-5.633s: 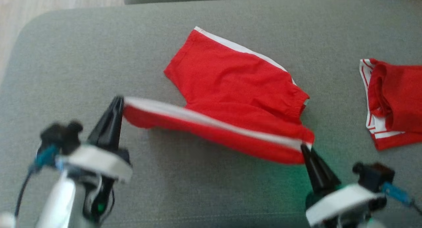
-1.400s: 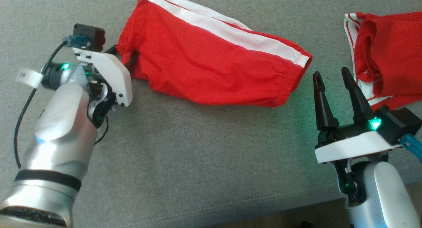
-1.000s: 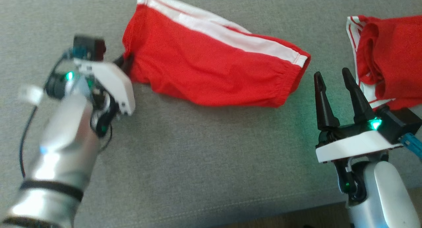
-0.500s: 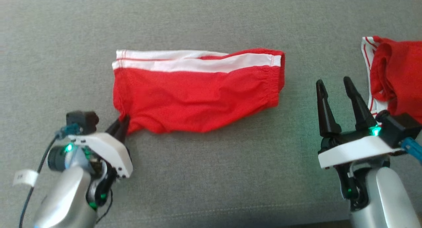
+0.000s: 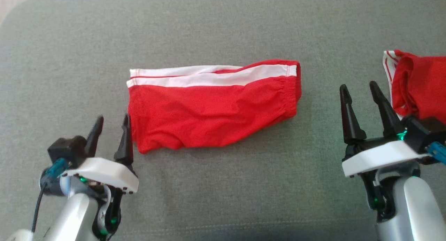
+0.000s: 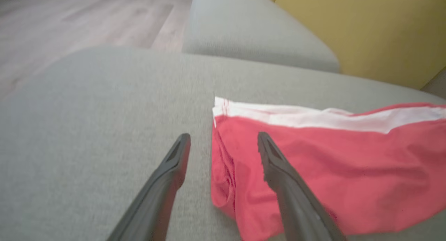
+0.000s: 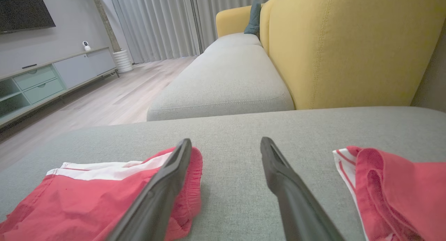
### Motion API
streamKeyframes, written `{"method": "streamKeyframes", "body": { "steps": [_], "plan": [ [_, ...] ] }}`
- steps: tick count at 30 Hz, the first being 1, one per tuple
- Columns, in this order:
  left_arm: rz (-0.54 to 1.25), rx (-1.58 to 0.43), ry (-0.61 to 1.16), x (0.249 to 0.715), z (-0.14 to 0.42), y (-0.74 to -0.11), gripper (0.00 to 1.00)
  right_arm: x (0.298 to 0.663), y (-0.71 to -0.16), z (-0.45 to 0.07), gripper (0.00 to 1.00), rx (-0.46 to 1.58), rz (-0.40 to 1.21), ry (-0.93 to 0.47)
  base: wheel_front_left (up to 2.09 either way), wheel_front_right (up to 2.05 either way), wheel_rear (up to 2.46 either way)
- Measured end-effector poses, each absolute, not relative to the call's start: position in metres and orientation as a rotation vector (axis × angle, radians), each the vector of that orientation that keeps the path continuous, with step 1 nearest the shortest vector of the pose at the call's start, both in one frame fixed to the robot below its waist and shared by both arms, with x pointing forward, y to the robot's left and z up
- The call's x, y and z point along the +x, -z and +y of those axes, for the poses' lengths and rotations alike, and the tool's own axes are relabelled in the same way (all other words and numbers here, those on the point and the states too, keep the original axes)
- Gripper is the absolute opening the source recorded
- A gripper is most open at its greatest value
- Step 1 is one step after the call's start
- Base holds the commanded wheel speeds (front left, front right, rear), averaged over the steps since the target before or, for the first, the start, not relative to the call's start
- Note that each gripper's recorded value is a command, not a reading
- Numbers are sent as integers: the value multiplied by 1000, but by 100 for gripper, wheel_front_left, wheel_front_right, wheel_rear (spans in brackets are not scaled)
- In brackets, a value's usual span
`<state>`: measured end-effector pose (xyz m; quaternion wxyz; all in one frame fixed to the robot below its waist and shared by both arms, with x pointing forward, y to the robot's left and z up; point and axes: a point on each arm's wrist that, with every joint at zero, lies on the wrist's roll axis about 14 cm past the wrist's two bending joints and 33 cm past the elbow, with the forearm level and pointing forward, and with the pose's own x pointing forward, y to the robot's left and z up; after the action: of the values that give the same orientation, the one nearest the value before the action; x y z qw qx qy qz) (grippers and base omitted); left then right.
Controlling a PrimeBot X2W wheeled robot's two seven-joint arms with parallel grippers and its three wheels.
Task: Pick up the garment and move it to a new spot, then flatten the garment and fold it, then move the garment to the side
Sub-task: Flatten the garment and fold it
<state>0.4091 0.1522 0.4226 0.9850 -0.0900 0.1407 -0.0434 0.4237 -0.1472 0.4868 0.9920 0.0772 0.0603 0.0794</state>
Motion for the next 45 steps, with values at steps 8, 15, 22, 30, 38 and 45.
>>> {"method": "streamKeyframes", "body": {
  "steps": [8, 15, 22, 30, 38, 45],
  "plan": [
    [-34, -108, 104, 416, 154, -503, 100, 414, -495, -151, 100, 110, 122, -152, 0, 0, 0],
    [-54, -77, 109, 403, 153, -508, 100, 407, -497, -156, 100, 107, 126, -138, 0, 0, 0],
    [-59, -79, 112, 403, 152, -510, 100, 404, -495, -158, 100, 107, 133, -131, 0, 0, 0],
    [-48, -77, 109, 404, 152, -507, 100, 405, -491, -158, 100, 108, 144, -131, 0, 0, 0],
    [-22, -78, 115, 412, 153, -496, 100, 413, -456, -130, 100, 113, 278, -212, 0, 0, 0],
    [-4, -82, 102, 425, 158, -486, 100, 443, -438, -77, 100, 117, 355, -363, 0, 0, 0]
  ]
}}
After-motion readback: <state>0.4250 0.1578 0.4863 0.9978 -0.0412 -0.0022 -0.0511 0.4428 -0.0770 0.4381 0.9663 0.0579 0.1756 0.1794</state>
